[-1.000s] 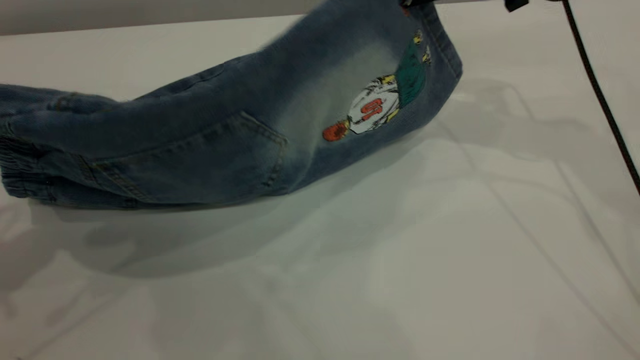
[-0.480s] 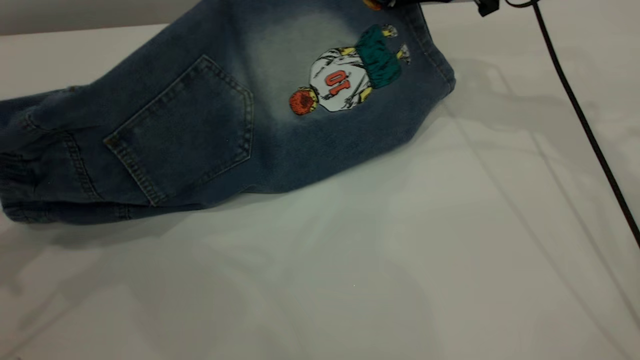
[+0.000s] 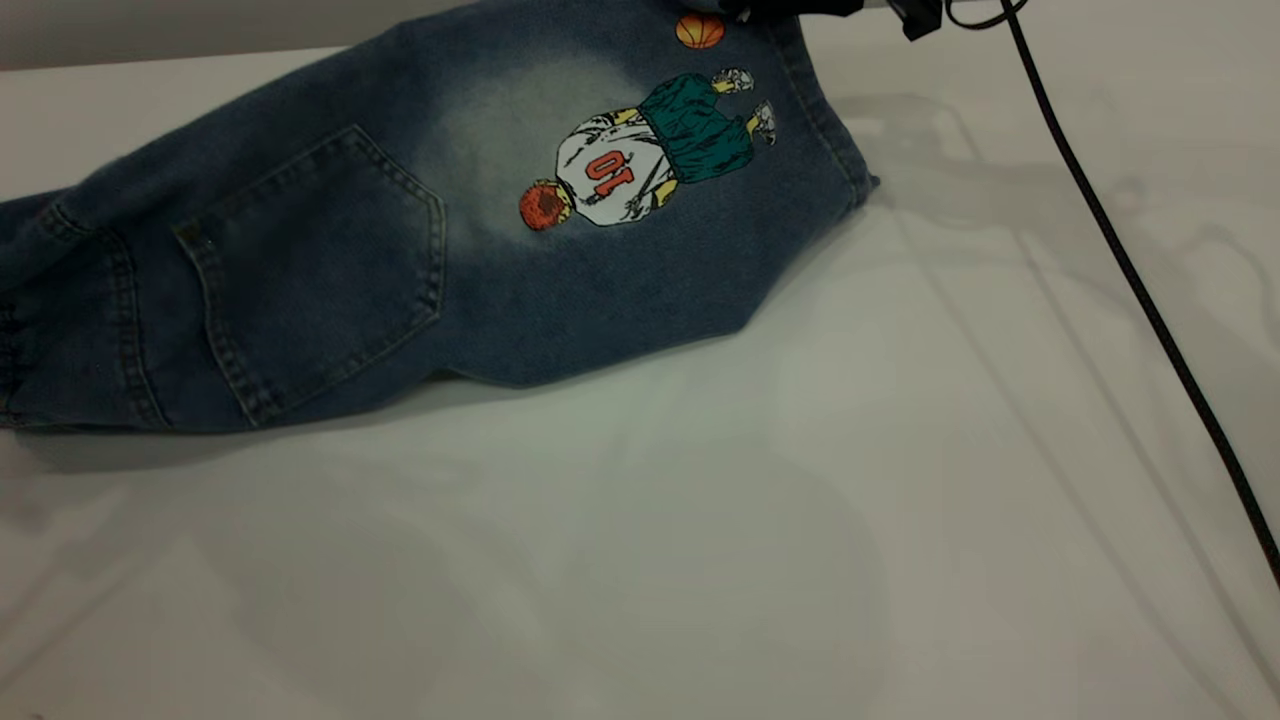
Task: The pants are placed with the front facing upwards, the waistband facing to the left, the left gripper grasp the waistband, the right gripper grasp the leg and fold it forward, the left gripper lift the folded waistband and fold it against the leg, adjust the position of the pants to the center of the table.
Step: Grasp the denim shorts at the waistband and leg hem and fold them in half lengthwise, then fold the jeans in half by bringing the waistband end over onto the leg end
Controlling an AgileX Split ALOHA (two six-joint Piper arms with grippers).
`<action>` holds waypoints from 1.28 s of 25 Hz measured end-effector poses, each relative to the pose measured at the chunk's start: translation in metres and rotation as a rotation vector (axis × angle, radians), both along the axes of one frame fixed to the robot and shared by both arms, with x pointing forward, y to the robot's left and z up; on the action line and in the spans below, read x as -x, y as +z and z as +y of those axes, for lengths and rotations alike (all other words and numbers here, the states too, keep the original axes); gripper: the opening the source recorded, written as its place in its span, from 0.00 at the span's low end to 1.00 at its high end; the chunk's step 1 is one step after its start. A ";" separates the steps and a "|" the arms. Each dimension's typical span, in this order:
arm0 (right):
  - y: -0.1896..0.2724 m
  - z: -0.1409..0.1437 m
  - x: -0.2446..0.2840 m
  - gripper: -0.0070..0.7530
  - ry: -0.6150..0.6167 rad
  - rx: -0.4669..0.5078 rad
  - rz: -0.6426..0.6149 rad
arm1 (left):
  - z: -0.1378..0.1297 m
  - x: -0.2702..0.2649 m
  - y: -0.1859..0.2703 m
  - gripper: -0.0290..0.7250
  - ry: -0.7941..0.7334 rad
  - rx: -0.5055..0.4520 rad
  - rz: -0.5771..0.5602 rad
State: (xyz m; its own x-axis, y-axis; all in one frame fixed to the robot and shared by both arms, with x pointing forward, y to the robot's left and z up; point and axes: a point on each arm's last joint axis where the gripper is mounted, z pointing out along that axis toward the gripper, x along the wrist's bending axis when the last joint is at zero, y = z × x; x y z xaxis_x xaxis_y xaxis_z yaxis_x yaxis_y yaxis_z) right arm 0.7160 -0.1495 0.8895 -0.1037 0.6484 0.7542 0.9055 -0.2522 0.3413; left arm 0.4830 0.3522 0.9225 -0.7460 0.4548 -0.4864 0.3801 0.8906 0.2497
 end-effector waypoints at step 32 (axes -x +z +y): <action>-0.003 0.014 0.015 0.74 0.306 -0.107 0.000 | 0.010 -0.007 -0.009 0.67 -0.249 -0.274 0.007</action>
State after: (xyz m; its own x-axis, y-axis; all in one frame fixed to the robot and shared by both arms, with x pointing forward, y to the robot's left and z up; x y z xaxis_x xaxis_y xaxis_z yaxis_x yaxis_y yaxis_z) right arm 0.7011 -0.1353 0.8866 -0.2818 0.5041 0.8164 0.9448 -0.0026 0.3278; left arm 0.4900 0.3622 0.9139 -0.5990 0.7355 -0.3166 0.5797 0.6710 0.4622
